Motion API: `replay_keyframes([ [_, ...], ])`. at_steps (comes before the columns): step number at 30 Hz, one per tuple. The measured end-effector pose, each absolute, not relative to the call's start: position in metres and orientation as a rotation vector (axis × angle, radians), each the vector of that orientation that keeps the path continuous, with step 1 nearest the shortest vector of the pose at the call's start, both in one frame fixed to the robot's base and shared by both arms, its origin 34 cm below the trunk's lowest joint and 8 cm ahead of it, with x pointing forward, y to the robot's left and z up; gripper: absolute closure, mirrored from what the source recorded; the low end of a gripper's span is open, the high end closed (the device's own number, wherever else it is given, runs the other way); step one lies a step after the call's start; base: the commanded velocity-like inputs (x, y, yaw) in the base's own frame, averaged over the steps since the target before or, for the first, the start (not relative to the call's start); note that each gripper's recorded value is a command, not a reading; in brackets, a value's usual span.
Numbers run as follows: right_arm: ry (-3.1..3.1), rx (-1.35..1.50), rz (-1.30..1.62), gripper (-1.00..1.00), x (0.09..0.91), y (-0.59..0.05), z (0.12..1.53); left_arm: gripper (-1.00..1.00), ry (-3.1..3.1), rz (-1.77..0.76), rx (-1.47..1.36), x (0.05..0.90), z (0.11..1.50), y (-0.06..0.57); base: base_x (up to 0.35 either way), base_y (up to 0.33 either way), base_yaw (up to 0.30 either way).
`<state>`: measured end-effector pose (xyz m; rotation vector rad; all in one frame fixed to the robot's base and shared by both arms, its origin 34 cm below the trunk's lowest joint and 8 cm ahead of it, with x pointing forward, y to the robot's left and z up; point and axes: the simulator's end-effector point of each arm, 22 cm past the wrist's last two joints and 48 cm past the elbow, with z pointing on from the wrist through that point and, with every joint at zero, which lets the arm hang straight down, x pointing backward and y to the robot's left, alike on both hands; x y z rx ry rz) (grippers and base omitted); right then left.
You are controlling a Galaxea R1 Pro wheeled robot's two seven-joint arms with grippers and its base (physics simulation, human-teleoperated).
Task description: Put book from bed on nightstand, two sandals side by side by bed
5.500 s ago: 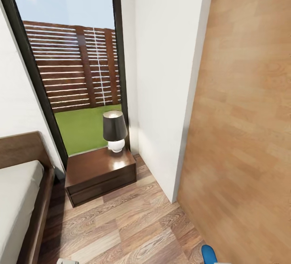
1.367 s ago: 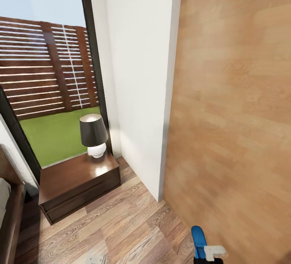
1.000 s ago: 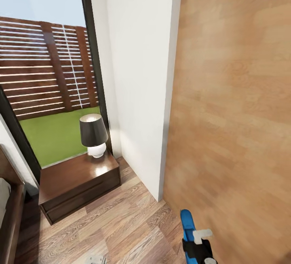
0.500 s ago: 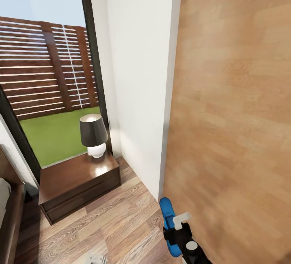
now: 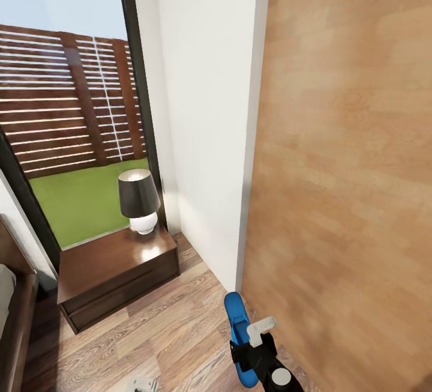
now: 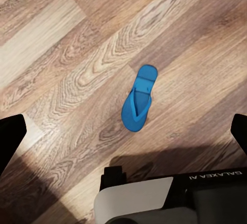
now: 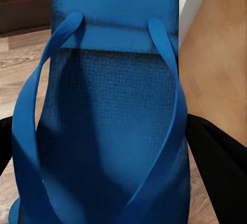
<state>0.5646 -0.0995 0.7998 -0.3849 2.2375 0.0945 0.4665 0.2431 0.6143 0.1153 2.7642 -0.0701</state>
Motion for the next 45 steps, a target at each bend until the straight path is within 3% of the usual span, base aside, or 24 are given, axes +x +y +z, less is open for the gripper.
replay_keyframes([
  [45,2.231,-0.387,0.115,1.00,0.5623,-0.0901,0.7955,-1.00,2.761,-0.070,0.118,0.4693,0.6067,0.2429,0.000,0.000,0.000],
])
